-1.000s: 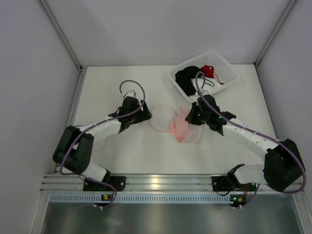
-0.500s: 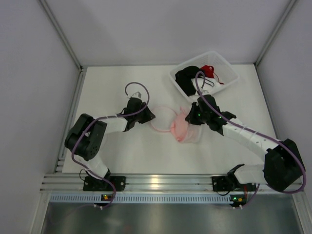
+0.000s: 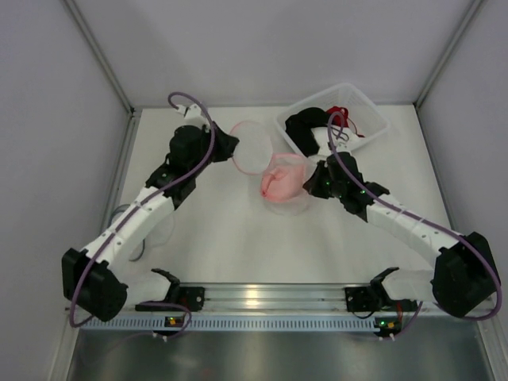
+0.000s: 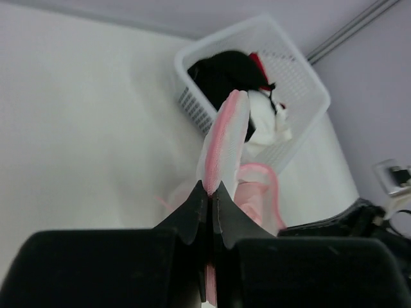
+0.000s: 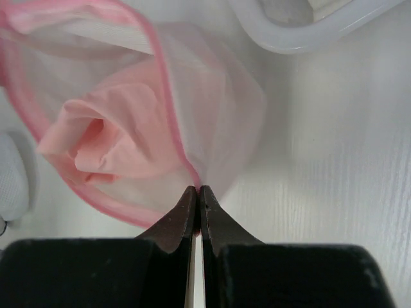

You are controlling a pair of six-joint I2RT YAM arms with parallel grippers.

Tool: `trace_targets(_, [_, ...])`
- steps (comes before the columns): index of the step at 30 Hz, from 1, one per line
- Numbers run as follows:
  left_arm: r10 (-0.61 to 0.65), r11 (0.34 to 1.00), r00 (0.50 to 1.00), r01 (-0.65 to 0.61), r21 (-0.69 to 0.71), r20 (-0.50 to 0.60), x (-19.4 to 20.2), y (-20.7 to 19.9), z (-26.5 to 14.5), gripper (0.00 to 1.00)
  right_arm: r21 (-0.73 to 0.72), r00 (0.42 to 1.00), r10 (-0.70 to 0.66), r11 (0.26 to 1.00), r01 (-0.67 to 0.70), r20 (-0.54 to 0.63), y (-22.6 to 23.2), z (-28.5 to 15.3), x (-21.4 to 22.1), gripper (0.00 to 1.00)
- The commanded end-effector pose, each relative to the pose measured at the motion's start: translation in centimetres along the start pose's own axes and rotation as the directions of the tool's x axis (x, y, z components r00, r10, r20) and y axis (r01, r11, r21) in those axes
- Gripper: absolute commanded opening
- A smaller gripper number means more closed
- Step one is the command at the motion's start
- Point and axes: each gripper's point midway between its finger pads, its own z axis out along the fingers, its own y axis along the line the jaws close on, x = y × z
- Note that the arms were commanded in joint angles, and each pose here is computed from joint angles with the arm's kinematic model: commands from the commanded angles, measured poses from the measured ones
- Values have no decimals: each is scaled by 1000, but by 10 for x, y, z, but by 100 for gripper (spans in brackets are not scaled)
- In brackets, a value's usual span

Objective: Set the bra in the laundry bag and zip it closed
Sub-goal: Close the laundry bag at the center of the board.

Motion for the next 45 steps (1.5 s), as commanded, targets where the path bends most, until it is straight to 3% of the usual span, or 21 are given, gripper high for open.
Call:
trace_targets(1, [91,996,994,-91,-7,54,-37,-14,-27,0,-63,997,67,996,-64,41,11,8,-9,0])
trace_targets(6, [95,995,995,-95,15,37,-51,-29,-54,0,-138,995,102,985,-100,11,29,19,-10,0])
trace_targets(10, [156,980,988,-153,-129,11,-50,-1,-56,0,-179,993,116,977,-112,11,43,17,-18,0])
trace_targets(14, [154,977,988,-157,-141,-29,-40,4,-53,0,-256,993,91,964,-70,69,69,7,-45,0])
trace_targets(16, [152,976,987,-158,-147,-49,-46,0,-58,0,-250,996,84,966,-74,30,75,5,-50,0])
trace_targets(19, [142,983,989,-138,-118,29,-59,-8,-60,0,-316,988,119,945,-82,100,92,7,-61,0])
trace_targets(22, [211,962,973,-224,-157,-95,-54,-4,-61,0,-329,997,61,941,-75,-55,112,22,-63,0])
trace_targets(24, [248,943,965,-260,-208,-83,-60,5,-72,0,-280,995,58,957,-78,-79,97,19,-54,0])
trace_targets(25, [276,925,958,-285,-250,-73,-62,16,-78,0,-288,988,134,946,-149,-71,98,17,-54,0])
trace_targets(27, [292,924,953,-303,-231,-81,-64,12,-90,0,-432,973,221,873,-226,-62,112,9,-59,0])
trace_targets(29, [285,929,953,-301,-214,-104,-65,6,-103,0,-491,956,241,820,-293,-167,123,-1,-57,0])
trace_targets(30, [283,927,954,-298,-228,-96,-67,8,-107,0,-427,953,241,853,-299,-185,115,3,-55,0])
trace_targets(32, [284,907,953,-302,-293,-104,-67,21,-107,0,-304,977,192,929,-212,-94,97,21,-56,0])
trace_targets(33, [275,893,950,-310,-326,-149,-60,30,-110,0,-291,977,175,935,-203,-119,103,28,-59,0])
trace_targets(34, [252,893,956,-290,-345,-151,-63,29,-109,0,-249,976,115,955,-160,-184,93,29,-46,0])
trace_targets(38, [164,915,981,-190,-357,-102,-57,30,-110,0,-143,990,18,989,-38,-142,78,43,-48,0])
trace_targets(41, [46,959,998,-57,-279,-48,-51,13,-100,0,-168,990,3,985,-26,-138,84,56,-59,0])
trace_targets(45, [-45,958,999,38,-285,-15,-37,19,-94,0,-210,982,-44,978,4,-184,98,74,-61,6])
